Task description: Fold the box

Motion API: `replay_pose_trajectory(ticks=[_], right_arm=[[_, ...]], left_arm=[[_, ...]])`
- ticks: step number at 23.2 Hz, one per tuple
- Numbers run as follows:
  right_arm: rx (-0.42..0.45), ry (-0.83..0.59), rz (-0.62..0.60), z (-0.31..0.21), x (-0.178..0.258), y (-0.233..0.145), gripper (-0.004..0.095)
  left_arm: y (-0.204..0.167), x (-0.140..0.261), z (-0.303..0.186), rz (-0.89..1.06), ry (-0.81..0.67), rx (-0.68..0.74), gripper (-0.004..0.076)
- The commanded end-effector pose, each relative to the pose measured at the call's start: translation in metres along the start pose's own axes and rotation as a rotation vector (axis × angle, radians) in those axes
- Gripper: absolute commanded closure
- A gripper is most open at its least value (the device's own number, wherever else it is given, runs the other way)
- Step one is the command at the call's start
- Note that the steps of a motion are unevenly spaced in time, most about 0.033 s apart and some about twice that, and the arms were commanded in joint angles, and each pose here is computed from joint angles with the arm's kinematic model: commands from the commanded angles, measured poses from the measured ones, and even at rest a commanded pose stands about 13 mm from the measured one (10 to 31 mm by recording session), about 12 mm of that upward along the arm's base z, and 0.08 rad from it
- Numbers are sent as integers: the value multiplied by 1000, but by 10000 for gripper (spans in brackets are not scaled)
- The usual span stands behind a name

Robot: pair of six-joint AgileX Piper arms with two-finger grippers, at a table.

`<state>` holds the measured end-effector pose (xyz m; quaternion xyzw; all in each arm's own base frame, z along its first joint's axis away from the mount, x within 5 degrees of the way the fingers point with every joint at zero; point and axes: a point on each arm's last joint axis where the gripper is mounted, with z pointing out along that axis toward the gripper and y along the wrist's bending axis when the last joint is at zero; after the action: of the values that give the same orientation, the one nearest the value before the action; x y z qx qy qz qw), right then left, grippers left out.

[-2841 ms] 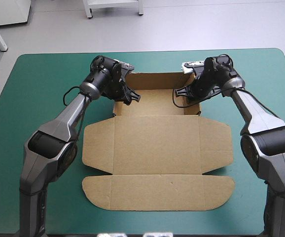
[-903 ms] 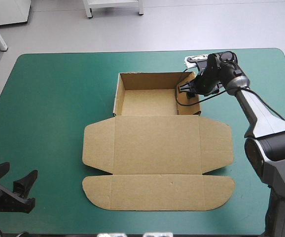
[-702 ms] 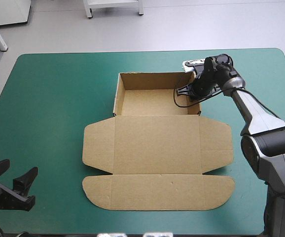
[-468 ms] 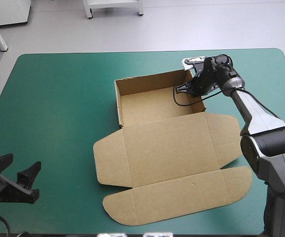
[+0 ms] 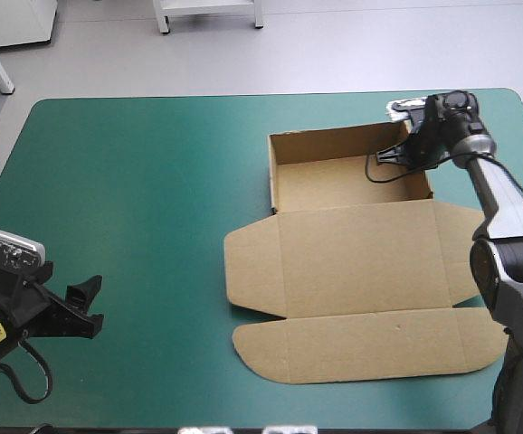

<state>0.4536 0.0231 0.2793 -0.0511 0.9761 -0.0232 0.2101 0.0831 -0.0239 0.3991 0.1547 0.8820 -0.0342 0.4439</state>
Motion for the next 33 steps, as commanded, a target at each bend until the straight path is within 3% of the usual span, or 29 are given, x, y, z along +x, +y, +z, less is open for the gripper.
replay_pose_trajectory(ticks=[1,5,11,17,27,33], right_arm=[[126,-106,12,-42,-2,-61,921],[166,-141,97,-46,12,-132,921],[178,-126,224,-30,38,-198,921],[165,-74,271,0,49,-216,914],[160,-126,302,-42,42,-212,401],[187,-242,306,-109,35,-203,362]], left_arm=[[0,-8,-3,-16,-51,7,244],[0,-7,-3,-20,-33,5,244],[0,-6,-4,-24,-18,3,244],[0,-4,-4,-35,0,1,244],[0,-7,-4,-35,-32,5,244],[0,-8,-4,-33,-37,1,244]])
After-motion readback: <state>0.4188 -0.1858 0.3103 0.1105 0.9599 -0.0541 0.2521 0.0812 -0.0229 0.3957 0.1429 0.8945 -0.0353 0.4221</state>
